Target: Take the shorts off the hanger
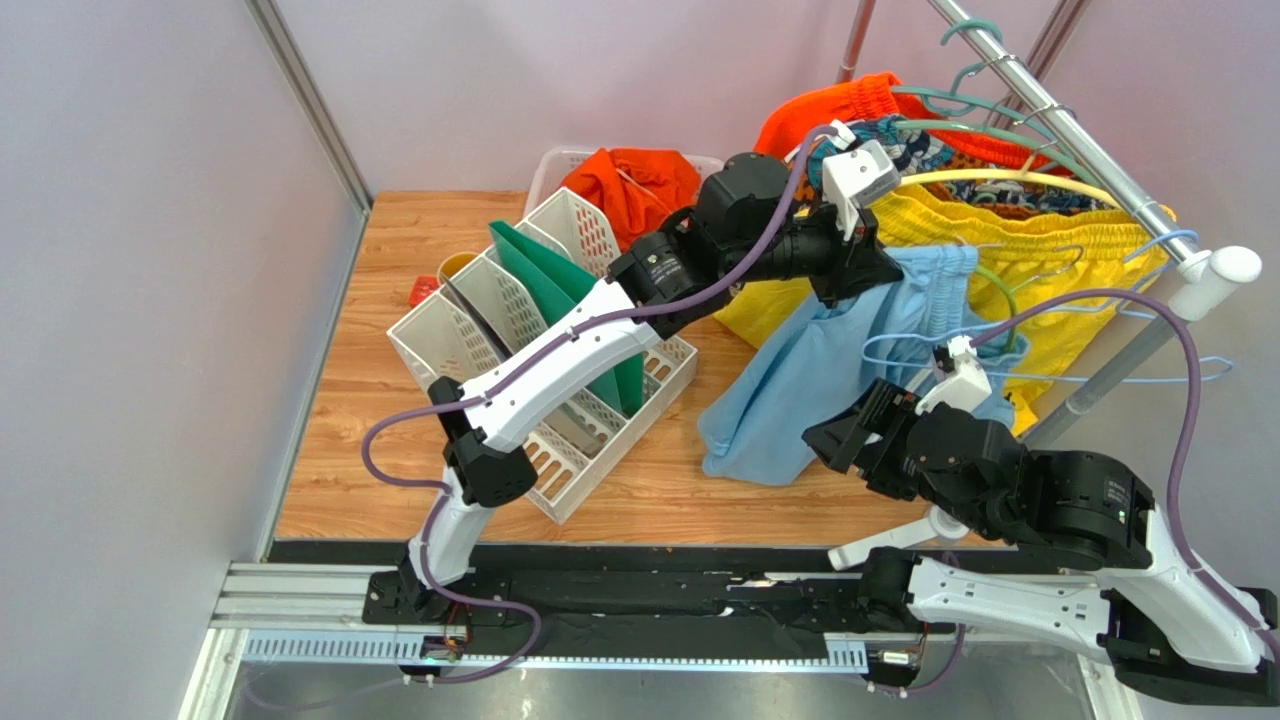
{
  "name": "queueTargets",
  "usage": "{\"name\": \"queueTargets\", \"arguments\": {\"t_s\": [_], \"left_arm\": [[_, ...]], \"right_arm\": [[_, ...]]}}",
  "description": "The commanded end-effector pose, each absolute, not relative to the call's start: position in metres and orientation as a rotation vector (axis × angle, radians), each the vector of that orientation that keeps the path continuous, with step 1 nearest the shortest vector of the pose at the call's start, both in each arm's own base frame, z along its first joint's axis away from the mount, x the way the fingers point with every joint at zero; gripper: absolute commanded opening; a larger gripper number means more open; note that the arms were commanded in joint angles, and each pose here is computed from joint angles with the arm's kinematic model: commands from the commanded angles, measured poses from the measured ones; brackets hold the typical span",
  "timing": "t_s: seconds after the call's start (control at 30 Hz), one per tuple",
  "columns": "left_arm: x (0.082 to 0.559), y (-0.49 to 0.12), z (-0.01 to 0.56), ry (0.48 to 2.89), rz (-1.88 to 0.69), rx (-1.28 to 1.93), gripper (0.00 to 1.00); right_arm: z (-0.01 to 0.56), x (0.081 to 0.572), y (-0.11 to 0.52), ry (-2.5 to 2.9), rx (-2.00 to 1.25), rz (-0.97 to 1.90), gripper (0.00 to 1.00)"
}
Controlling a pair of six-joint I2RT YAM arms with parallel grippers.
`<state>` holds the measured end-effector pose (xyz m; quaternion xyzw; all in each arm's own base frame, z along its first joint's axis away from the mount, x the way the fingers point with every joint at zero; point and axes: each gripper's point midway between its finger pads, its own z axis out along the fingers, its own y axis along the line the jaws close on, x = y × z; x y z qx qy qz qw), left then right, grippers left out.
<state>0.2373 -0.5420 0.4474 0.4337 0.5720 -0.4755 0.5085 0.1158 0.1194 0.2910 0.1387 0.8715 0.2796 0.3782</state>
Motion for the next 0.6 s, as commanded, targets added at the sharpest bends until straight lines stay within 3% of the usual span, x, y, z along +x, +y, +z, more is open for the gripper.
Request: {"name": "queueTargets", "arguments": {"t_s": [0.0, 0.57], "left_arm": [[0.239, -0.517, 0.501, 1.259, -1.112, 0.974, 0.00], [0.223, -0.404, 0.481, 1.494, -1.035, 0.869, 0.00]], "right_arm": [[0.284, 0.112, 0.106, 2.251, 0.361, 0.661, 0.73], [0.291, 0.124, 0.127, 2.214, 0.208, 0.635, 0.74]]}}
